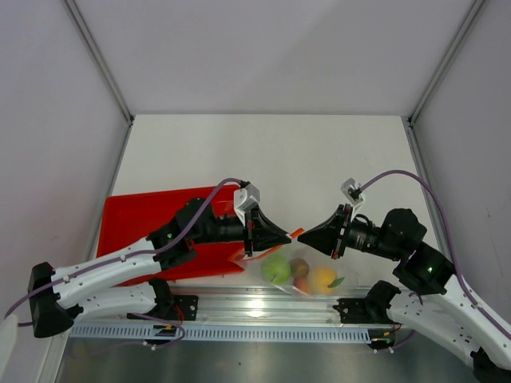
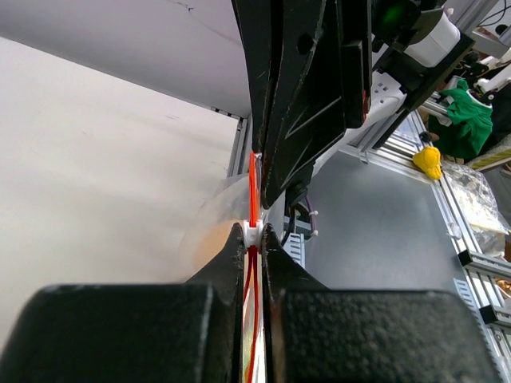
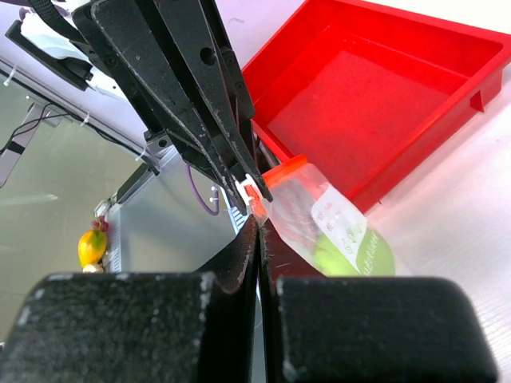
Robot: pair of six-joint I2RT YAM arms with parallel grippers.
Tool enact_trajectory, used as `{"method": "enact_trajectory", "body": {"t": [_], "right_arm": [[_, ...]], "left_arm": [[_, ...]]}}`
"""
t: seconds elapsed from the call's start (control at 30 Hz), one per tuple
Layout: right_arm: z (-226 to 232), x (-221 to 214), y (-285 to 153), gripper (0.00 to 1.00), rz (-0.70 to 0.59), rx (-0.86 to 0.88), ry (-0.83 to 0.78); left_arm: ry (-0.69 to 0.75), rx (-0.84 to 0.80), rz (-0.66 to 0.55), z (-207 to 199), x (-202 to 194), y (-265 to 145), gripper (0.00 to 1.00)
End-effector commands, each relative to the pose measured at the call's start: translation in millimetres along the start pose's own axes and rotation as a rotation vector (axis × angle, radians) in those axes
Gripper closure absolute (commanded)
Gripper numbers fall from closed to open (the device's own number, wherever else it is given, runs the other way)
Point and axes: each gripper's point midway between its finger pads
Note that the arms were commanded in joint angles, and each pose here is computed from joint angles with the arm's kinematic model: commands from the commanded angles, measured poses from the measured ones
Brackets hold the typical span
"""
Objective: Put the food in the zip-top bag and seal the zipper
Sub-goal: Zip the zipper food storage bag at the center of the board.
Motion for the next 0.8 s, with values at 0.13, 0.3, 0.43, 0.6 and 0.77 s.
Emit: {"method": "enact_trajectory", "body": {"t": [0.13, 0.3, 0.43, 0.6, 0.77], "right_arm": [[8, 22, -3, 1.0, -0.101, 0.015, -0.043], [6, 23, -7, 1.0, -0.11, -0.01, -0.053], [13, 5, -3, 1.0, 0.004, 0.065, -0.093], [12, -17, 13, 0.84, 0.165, 0.118, -0.069], [6, -18, 17, 0.68, 0.167, 0.096, -0.08]], "left_arm": [[-0.051, -0.02, 0.072, -5, -23, -11, 0.99], [-0.071, -0.009, 0.085, -4, -30, -17, 0.99], [-0.088, -0.045, 0.106, -9, -30, -14, 0.99], [-0.089, -0.067, 0.1, -12, -23, -11, 0.99], [-0.094, -0.077, 0.096, -13, -22, -9, 0.99]]}}
Point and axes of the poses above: each gripper's point midway between its finger pads, its own y axis out along the fingers, its own z axis along the line the jaws close on, x = y × z, and after that the axes turned 8 degrees about y, right-handed
